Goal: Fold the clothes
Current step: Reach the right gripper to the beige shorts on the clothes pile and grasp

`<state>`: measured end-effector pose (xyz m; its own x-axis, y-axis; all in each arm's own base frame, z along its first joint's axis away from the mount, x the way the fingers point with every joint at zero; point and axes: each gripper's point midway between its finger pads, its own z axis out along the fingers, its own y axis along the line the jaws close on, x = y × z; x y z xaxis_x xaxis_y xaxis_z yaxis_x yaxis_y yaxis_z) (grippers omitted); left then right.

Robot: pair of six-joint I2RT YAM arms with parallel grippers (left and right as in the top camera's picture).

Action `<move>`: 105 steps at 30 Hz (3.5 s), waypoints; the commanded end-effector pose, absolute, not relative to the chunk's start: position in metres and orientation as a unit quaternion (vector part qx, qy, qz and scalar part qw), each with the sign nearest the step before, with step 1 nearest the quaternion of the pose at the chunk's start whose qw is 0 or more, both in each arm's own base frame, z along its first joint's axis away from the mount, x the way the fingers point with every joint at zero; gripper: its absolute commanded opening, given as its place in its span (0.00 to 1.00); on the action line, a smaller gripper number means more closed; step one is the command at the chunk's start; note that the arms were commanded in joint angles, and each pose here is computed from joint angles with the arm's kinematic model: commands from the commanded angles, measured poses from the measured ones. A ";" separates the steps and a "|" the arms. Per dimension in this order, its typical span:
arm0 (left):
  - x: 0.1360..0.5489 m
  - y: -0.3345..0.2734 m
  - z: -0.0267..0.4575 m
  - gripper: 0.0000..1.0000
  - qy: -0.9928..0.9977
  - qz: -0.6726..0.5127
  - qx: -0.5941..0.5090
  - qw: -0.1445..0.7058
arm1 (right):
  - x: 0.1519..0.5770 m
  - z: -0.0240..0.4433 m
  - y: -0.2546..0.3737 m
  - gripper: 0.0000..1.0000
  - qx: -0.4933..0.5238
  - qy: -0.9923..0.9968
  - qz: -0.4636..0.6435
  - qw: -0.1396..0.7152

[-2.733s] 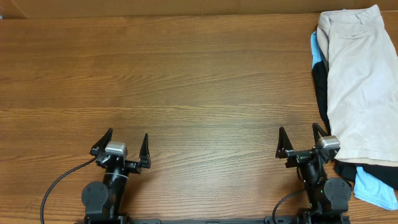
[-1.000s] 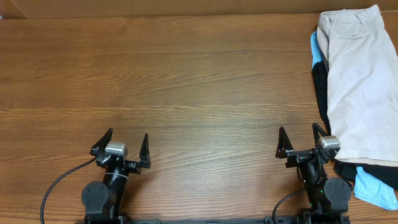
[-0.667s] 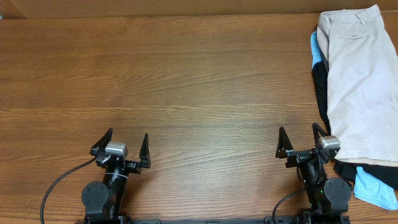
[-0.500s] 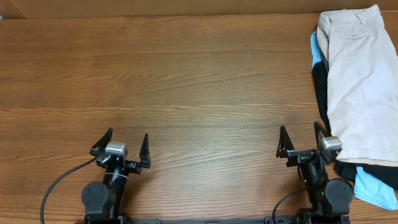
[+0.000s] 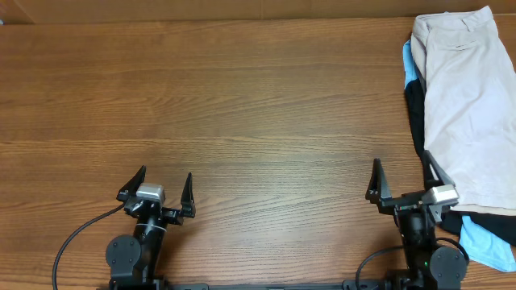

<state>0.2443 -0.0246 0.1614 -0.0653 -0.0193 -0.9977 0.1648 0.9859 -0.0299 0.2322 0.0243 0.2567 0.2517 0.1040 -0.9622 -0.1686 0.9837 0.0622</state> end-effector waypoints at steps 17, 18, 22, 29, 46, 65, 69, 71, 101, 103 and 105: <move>0.229 -0.016 0.276 1.00 0.736 -0.033 0.046 0.675 | 0.288 0.407 0.026 1.00 -0.068 0.689 0.041 0.721; 0.231 -0.014 0.285 1.00 0.741 -0.032 0.043 0.669 | 0.294 0.413 0.027 1.00 -0.071 0.699 0.045 0.711; 0.243 -0.013 0.318 1.00 0.777 -0.034 0.037 0.628 | 0.320 0.429 0.029 1.00 -0.070 0.752 0.055 0.654; 0.294 -0.014 0.356 1.00 0.859 -0.058 0.033 0.507 | 0.370 0.424 0.028 1.00 -0.060 0.847 0.066 0.524; 0.392 -0.036 0.255 1.00 0.949 -0.155 0.028 0.273 | 0.474 0.380 -0.068 1.00 0.070 0.856 0.016 0.513; 0.410 -0.094 0.240 1.00 0.952 -0.112 0.054 0.278 | 0.497 0.215 -0.194 0.90 0.176 0.919 -0.033 0.351; 0.417 -0.096 0.243 1.00 0.951 -0.084 0.026 0.296 | 0.510 0.174 -0.180 0.90 0.164 0.934 -0.039 0.314; 0.419 -0.096 0.245 1.00 0.950 -0.080 0.011 0.302 | 0.515 0.155 -0.172 0.90 0.147 0.943 -0.053 0.295; 0.427 -0.084 0.247 1.00 0.946 -0.055 -0.020 0.318 | 0.509 0.077 -0.186 0.17 0.153 0.950 -0.185 0.202; 0.427 -0.083 0.247 1.00 0.946 -0.050 -0.019 0.319 | 0.507 0.080 -0.187 0.05 0.167 0.946 -0.188 0.203; 0.429 -0.079 0.248 1.00 0.945 -0.039 -0.022 0.324 | 0.506 0.089 -0.189 0.04 0.180 0.942 -0.191 0.210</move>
<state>0.4235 -0.0857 0.2379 -0.8141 -0.0600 -0.5777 0.0087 0.9933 -0.1154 0.5112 -0.1803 0.0801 -0.8668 0.2204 -0.4474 0.3664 0.8900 -0.2715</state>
